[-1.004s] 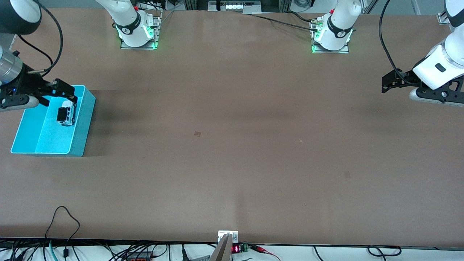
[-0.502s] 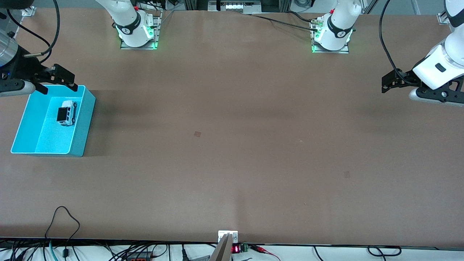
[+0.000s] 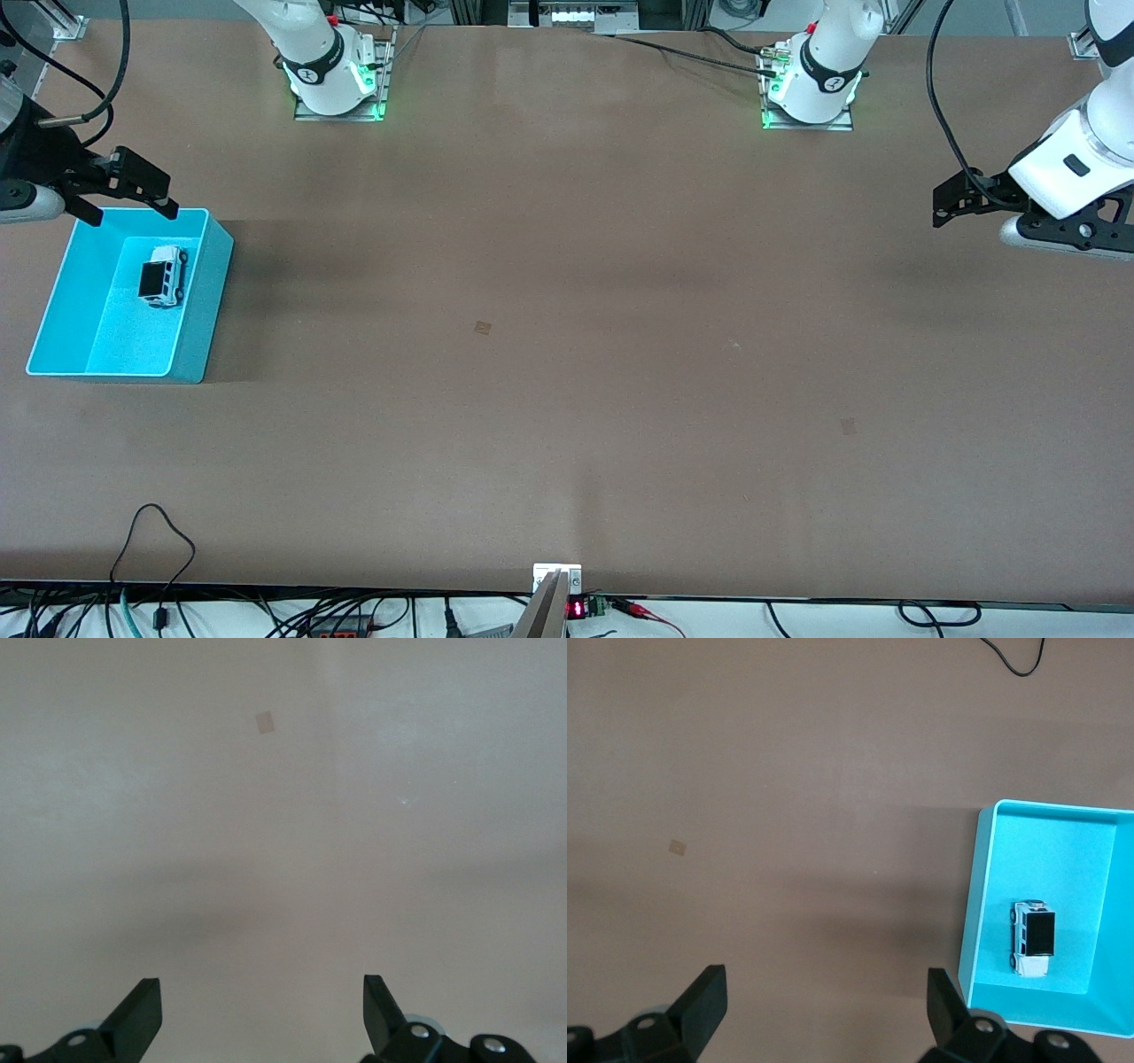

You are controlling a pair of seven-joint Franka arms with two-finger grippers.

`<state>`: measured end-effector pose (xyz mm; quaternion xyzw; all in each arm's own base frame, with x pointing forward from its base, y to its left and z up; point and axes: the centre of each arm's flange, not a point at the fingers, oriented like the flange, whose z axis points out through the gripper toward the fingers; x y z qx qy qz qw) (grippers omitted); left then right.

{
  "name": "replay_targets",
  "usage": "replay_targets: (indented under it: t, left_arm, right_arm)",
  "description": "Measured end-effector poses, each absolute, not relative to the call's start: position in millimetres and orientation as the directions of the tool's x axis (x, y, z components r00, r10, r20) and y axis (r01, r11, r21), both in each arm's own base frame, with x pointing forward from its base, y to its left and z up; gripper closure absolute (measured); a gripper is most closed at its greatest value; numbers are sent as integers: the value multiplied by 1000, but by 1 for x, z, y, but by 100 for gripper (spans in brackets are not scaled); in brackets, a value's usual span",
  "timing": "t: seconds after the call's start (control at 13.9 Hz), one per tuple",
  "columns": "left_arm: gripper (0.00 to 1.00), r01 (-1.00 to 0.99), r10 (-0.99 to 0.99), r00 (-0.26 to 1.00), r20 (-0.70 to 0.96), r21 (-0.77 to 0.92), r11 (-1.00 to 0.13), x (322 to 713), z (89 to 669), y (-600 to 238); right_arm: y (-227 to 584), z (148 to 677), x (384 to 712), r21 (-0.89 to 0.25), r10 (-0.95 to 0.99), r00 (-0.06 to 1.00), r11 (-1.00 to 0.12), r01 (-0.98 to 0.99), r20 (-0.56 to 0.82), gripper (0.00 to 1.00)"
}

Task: Wind and store white jeep toy

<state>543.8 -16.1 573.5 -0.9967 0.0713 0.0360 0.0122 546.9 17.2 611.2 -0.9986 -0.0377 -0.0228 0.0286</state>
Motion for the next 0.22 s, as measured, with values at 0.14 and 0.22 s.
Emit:
replay_targets:
  t: [0.14, 0.22]
  left_arm:
    - [0, -142, -141, 987, -73, -19, -990, 544, 574, -16]
    - [0, -142, -140, 987, -73, -19, -990, 544, 574, -16]
  right_arm:
    - [17, 611, 547, -55, 74, 996, -995, 77, 48, 0]
    - [17, 612, 547, -55, 74, 996, -995, 77, 49, 0]
